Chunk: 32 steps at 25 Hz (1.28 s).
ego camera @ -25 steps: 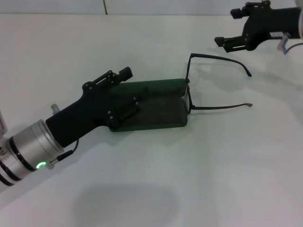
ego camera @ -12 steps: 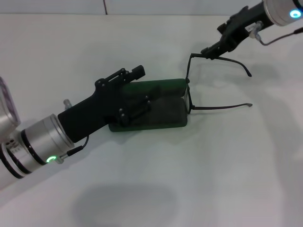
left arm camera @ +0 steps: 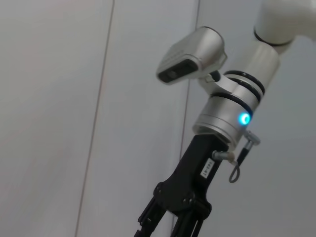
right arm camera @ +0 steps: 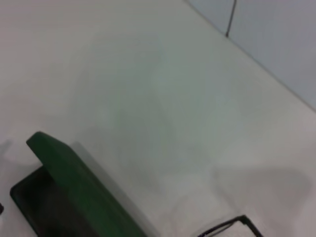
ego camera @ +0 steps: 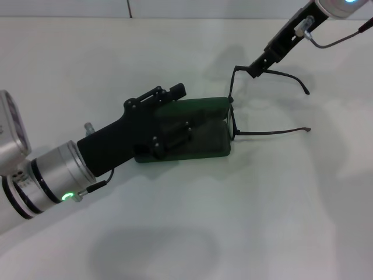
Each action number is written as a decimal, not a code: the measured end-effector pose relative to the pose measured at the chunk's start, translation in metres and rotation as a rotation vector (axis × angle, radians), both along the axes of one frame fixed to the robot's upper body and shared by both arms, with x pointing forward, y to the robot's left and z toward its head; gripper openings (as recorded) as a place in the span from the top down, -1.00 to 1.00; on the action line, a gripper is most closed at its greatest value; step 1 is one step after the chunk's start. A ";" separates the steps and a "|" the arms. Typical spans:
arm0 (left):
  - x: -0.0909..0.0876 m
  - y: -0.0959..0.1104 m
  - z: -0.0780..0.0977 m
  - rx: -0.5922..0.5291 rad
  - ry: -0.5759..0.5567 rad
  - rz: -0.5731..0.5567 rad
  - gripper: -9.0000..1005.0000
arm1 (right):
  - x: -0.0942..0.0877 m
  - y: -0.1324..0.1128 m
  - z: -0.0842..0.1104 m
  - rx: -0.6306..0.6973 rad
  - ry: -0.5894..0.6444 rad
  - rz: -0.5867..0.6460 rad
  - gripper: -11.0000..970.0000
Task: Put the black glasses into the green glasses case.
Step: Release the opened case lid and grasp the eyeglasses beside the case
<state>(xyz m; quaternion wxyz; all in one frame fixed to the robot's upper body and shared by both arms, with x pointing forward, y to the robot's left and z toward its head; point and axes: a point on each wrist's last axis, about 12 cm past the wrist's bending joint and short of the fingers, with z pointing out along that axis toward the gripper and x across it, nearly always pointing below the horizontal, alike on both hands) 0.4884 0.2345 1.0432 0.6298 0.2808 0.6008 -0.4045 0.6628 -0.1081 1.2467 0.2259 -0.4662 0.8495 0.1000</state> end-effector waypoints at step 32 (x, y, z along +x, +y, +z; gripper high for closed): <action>-0.004 -0.006 -0.002 0.016 0.005 -0.057 -0.31 | -0.007 -0.011 -0.040 -0.131 -0.471 0.262 -0.63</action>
